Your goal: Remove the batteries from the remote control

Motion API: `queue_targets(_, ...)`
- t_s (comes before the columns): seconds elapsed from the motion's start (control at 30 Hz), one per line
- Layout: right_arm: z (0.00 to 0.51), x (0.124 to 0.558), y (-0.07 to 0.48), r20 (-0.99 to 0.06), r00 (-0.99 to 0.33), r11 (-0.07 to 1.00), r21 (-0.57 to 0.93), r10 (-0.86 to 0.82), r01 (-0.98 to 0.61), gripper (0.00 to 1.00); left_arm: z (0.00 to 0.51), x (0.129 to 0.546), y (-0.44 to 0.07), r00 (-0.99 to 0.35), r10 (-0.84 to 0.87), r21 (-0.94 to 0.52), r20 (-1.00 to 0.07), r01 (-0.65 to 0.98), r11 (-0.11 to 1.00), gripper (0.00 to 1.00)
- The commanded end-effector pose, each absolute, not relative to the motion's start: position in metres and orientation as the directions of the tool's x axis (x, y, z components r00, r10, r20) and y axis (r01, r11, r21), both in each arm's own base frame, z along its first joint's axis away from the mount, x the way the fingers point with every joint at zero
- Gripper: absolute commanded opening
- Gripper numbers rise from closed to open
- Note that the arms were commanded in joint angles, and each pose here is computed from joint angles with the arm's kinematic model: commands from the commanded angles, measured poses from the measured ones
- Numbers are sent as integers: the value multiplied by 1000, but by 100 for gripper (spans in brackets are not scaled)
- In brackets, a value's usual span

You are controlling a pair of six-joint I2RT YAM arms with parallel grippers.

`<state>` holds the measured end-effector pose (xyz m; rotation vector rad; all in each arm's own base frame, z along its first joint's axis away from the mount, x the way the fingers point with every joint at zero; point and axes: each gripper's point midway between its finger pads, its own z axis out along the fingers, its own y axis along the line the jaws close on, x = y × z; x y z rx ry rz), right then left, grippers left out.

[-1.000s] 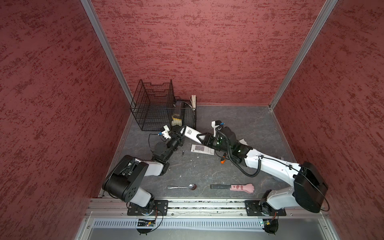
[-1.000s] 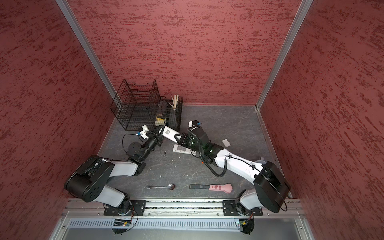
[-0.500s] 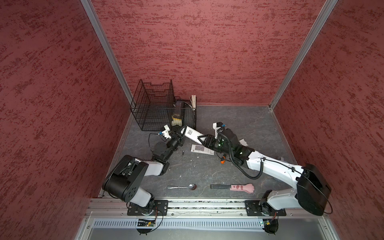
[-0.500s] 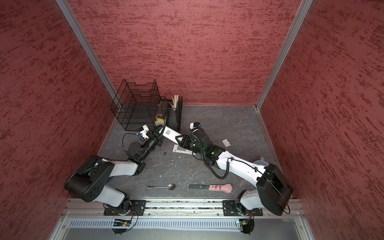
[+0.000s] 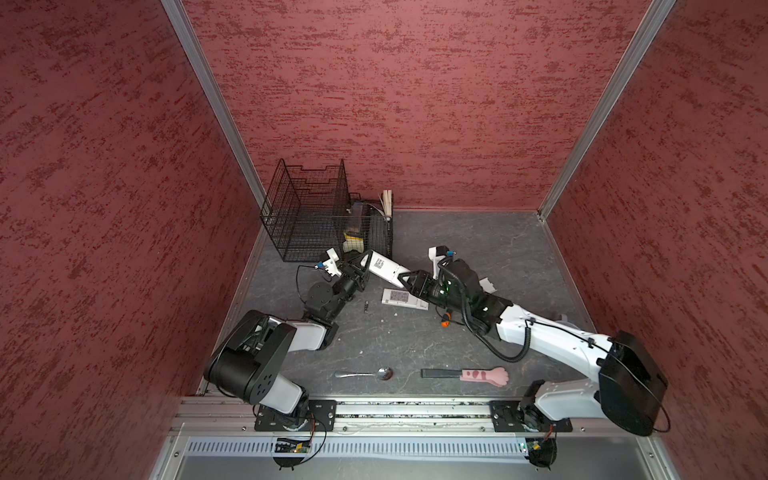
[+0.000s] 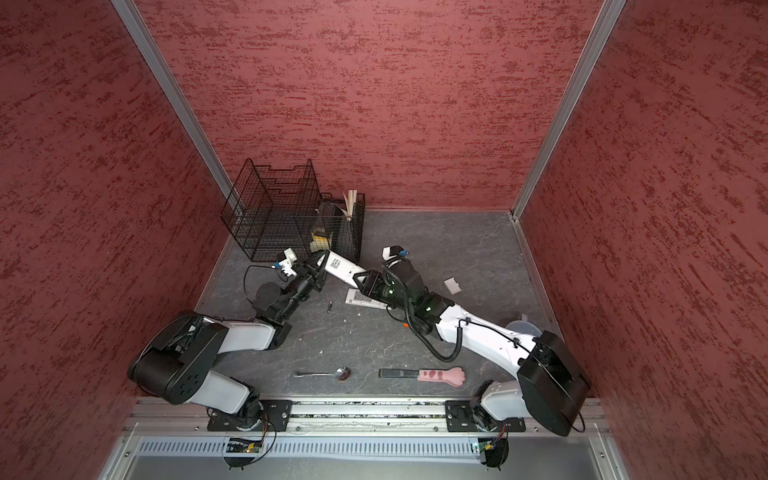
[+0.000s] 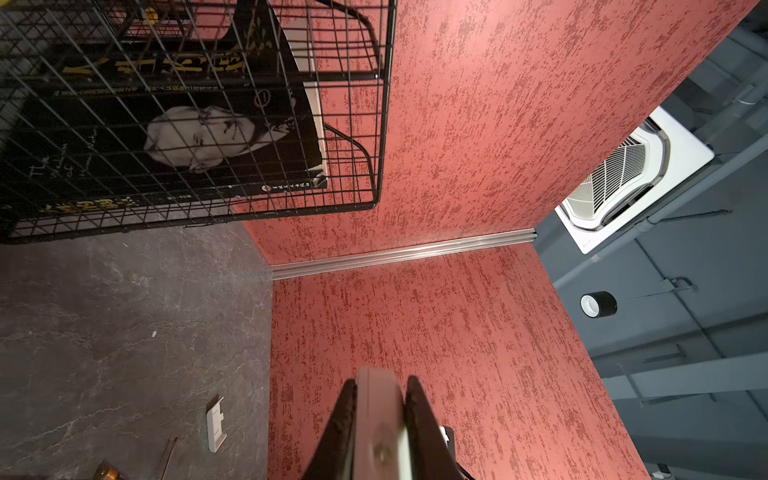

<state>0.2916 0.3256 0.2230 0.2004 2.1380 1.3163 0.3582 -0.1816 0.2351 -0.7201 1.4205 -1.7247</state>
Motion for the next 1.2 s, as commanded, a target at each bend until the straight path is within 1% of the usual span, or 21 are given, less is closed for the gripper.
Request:
queue_targets(0.0, 243, 291, 326, -392, -787, 407, 892, 476, -198, 44, 259, 356, -181, -537, -839, -953, -89, 291, -86, 0)
queue_targets(0.17, 246, 292, 326, -340, -789, 317, 928, 512, -194, 44, 258, 357, -180, -536, -840, -952, -82, 292, -94, 0)
queue_targets(0.53, 253, 289, 319, -270, -773, 190, 962, 574, -195, 41, 261, 357, -179, -525, -846, -948, -96, 307, -83, 0)
queue_targets(0.9, 254, 287, 321, -253, -783, 161, 967, 569, -196, 39, 261, 358, -179, -522, -847, -948, -101, 309, -78, 0)
queue_targets(1.17, 254, 288, 322, -258, -784, 167, 966, 564, -197, 35, 261, 357, -181, -528, -843, -948, -103, 310, -78, 0)
